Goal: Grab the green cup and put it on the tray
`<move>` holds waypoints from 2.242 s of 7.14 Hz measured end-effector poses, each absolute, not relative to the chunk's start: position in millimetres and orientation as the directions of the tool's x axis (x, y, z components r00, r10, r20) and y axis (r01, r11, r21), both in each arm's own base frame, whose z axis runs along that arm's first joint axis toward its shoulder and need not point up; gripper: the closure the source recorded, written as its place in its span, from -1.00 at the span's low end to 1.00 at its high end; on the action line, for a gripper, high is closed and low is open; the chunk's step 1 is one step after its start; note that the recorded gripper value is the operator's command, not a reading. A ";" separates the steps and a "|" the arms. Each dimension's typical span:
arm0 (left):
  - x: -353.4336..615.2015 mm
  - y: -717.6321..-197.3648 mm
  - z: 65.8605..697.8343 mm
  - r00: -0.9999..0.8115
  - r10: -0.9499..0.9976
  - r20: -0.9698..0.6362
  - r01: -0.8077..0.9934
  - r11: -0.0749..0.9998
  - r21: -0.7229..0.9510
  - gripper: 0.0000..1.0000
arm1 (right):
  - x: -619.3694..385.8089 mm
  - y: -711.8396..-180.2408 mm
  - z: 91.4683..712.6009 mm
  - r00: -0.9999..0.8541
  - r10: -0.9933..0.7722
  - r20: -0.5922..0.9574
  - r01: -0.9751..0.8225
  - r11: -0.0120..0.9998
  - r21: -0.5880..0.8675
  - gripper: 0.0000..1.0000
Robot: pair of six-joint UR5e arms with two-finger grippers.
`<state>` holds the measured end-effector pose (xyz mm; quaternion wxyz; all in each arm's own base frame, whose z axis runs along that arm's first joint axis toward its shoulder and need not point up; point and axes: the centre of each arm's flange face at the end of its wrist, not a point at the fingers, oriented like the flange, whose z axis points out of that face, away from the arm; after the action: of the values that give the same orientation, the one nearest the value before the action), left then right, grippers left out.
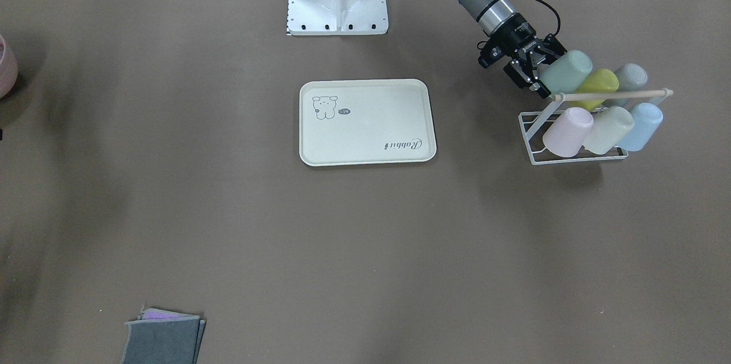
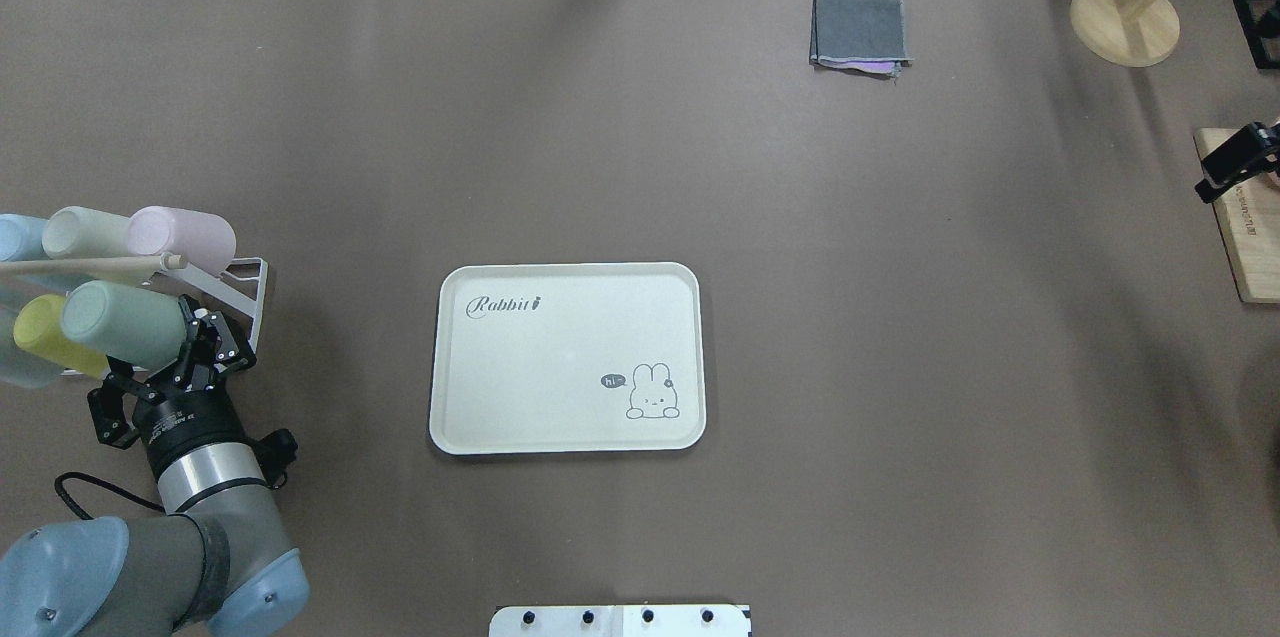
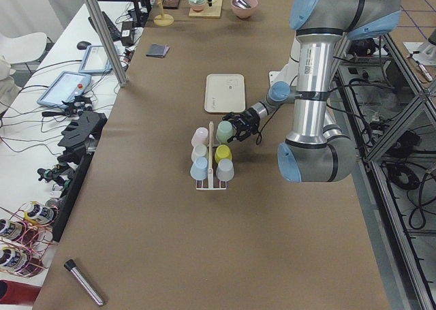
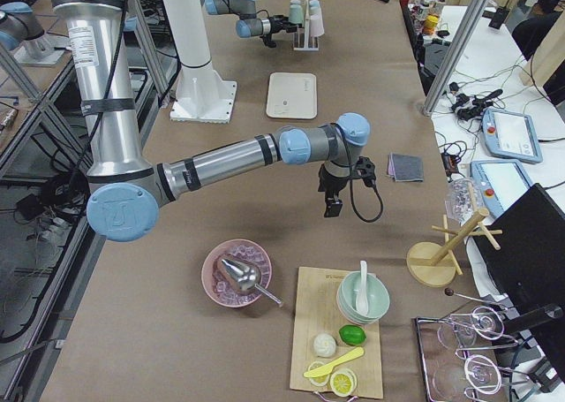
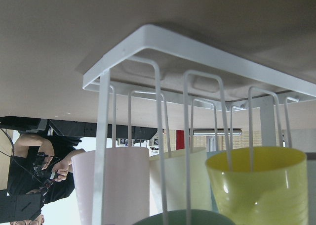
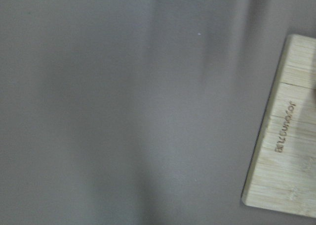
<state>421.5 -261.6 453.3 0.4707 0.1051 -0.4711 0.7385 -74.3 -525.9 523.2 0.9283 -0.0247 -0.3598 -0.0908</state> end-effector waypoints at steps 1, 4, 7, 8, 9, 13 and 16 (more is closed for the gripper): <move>416.4 -261.0 449.4 -0.535 0.596 0.599 -0.794 -0.113 -0.597 -0.65 | -51.8 -523.1 533.5 0.735 -0.095 0.672 0.160 0.986 -0.035 -0.92; 392.5 -260.6 427.8 -0.533 0.599 0.599 -0.795 -0.111 -0.596 -0.65 | 2.5 -519.1 580.0 0.739 -0.010 0.674 0.128 0.984 -0.125 -0.92; 381.4 -259.6 395.8 -0.508 0.604 0.614 -0.825 -0.136 -0.549 -0.67 | 22.2 -505.8 623.7 0.740 -0.007 0.672 0.146 0.978 -0.151 -0.92; 385.6 -261.9 382.8 -0.472 0.604 0.642 -0.853 -0.131 -0.504 -0.66 | 26.8 -502.2 632.0 0.744 0.026 0.667 0.125 0.976 -0.177 -0.93; 390.2 -266.5 369.5 -0.424 0.603 0.675 -0.886 -0.120 -0.449 -0.64 | 33.9 -499.4 641.9 0.746 0.070 0.662 0.096 0.973 -0.211 -0.99; 396.0 -289.1 335.7 -0.158 0.593 0.790 -0.986 -0.046 -0.163 -0.64 | 58.4 -489.0 659.8 0.731 0.156 0.664 0.033 0.965 -0.262 -0.99; 415.8 -293.6 324.5 0.194 0.572 0.797 -0.977 0.037 0.211 -0.64 | 61.0 -487.7 661.0 0.728 0.153 0.668 0.033 0.966 -0.258 -0.99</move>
<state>415.8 -293.6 324.5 0.6702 0.3843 -0.2633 0.5777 61.0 -487.7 661.0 0.9209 -0.1270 -0.3670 0.0326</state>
